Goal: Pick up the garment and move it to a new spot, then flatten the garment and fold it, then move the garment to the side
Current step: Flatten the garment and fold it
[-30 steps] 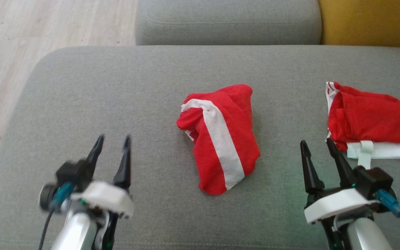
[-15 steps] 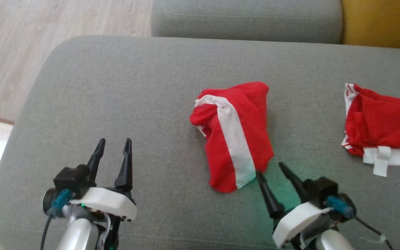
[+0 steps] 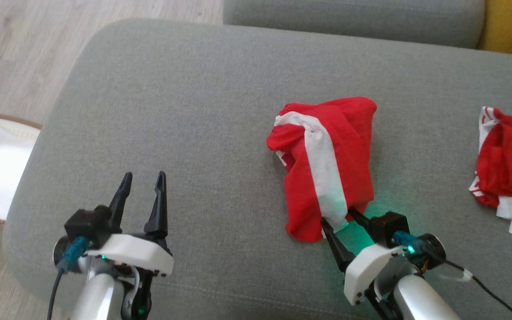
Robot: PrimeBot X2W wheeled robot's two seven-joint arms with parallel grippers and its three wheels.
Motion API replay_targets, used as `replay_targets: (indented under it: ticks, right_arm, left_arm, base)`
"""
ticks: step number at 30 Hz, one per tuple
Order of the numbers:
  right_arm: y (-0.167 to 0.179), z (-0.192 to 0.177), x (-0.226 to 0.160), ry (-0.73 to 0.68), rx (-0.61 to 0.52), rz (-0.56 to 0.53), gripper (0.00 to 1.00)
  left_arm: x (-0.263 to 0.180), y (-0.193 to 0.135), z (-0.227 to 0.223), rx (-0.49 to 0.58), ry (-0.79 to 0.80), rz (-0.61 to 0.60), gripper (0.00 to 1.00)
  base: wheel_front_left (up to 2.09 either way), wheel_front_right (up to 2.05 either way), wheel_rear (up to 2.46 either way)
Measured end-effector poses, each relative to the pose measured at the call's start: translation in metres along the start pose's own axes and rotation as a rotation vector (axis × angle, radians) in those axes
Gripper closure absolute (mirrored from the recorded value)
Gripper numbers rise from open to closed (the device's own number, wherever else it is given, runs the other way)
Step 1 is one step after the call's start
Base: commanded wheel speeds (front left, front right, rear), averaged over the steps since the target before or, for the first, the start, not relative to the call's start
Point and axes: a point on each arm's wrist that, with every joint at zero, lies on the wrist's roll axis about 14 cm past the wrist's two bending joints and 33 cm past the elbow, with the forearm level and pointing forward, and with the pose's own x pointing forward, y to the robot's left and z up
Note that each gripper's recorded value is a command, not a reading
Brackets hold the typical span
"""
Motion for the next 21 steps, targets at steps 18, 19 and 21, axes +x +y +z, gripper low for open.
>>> replay_targets:
  ticks: [18,19,21]
  right_arm:
    - [-0.027,-0.002,0.017,0.048,-0.007,-0.051,1.00]
    - [-0.033,0.000,0.015,0.044,-0.011,-0.070,1.00]
    - [-0.044,0.005,0.009,0.031,-0.025,-0.109,1.00]
  left_arm:
    - [0.012,0.006,0.005,0.013,-0.013,0.012,0.00]
    - [0.012,0.006,0.007,0.012,-0.018,0.010,0.00]
    - [0.011,0.006,0.010,0.006,-0.030,0.012,0.00]
  base:
    - [0.00,0.00,0.00]
    - [0.00,0.00,0.00]
    - [0.00,0.00,0.00]
